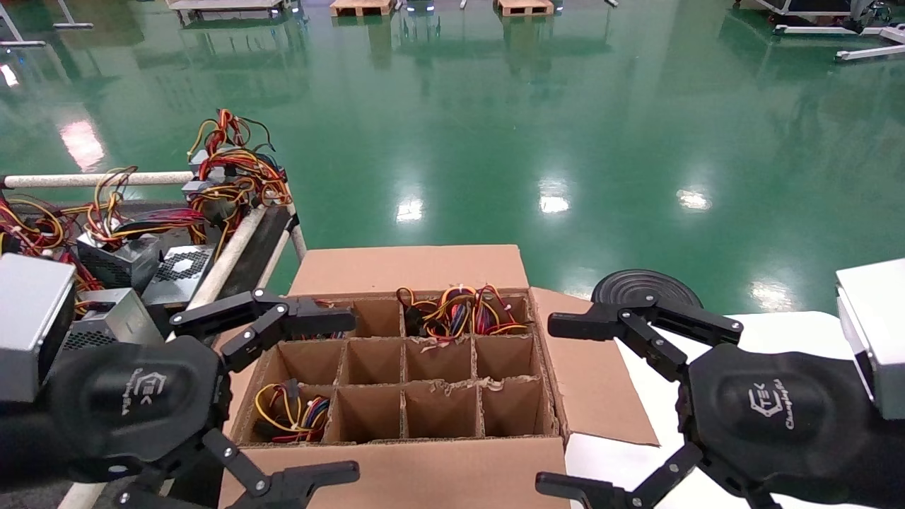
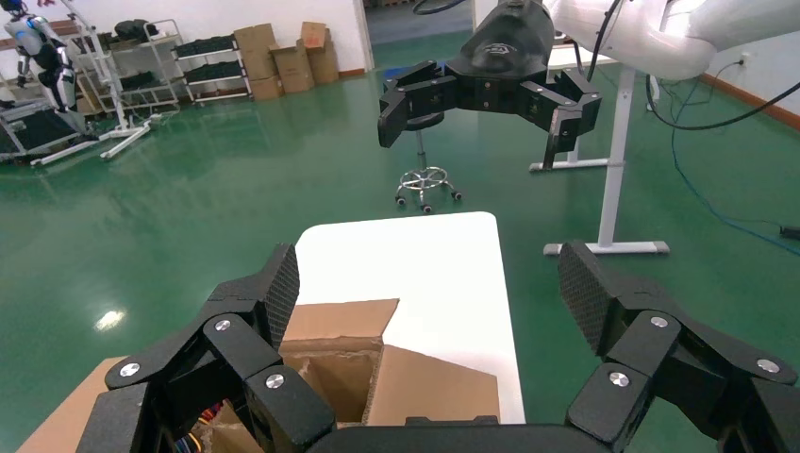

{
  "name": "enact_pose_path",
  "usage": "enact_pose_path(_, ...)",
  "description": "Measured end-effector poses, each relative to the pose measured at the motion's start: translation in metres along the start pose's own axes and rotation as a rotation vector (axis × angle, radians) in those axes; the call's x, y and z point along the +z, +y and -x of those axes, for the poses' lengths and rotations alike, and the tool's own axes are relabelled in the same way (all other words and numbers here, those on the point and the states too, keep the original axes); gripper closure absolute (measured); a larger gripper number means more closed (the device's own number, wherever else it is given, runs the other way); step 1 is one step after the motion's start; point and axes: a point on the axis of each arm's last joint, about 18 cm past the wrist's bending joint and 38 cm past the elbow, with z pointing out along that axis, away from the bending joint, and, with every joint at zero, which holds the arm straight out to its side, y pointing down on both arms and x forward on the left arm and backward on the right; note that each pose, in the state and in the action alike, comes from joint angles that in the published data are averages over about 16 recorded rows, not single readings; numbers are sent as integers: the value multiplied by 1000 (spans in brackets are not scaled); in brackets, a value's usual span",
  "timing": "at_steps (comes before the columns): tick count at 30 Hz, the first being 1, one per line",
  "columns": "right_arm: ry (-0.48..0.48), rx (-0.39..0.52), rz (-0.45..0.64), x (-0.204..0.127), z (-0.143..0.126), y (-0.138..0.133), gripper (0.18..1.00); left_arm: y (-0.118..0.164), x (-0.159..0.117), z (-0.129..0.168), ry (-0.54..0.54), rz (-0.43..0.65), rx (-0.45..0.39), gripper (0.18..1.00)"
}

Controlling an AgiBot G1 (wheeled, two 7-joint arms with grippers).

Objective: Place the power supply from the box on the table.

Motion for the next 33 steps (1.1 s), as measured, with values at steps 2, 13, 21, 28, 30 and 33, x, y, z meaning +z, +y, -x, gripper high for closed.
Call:
enact_pose_path(2,0,0,0,0,0,0,179,0,0,0,0,0,0,184)
enact_pose_path(13,0,0,0,0,0,0,228,2,2,6,-16,9,6,184)
enact_pose_path(21,0,0,0,0,0,0,308,7,11,21,-52,37,37,184)
enact_pose_path(28,0,0,0,0,0,0,446,16,25,46,-99,79,86,184)
enact_pose_path(30,0,0,0,0,0,0,481,19,29,54,-112,93,101,184)
enact_pose_path(33,0,0,0,0,0,0,551,24,37,67,-131,113,122,184)
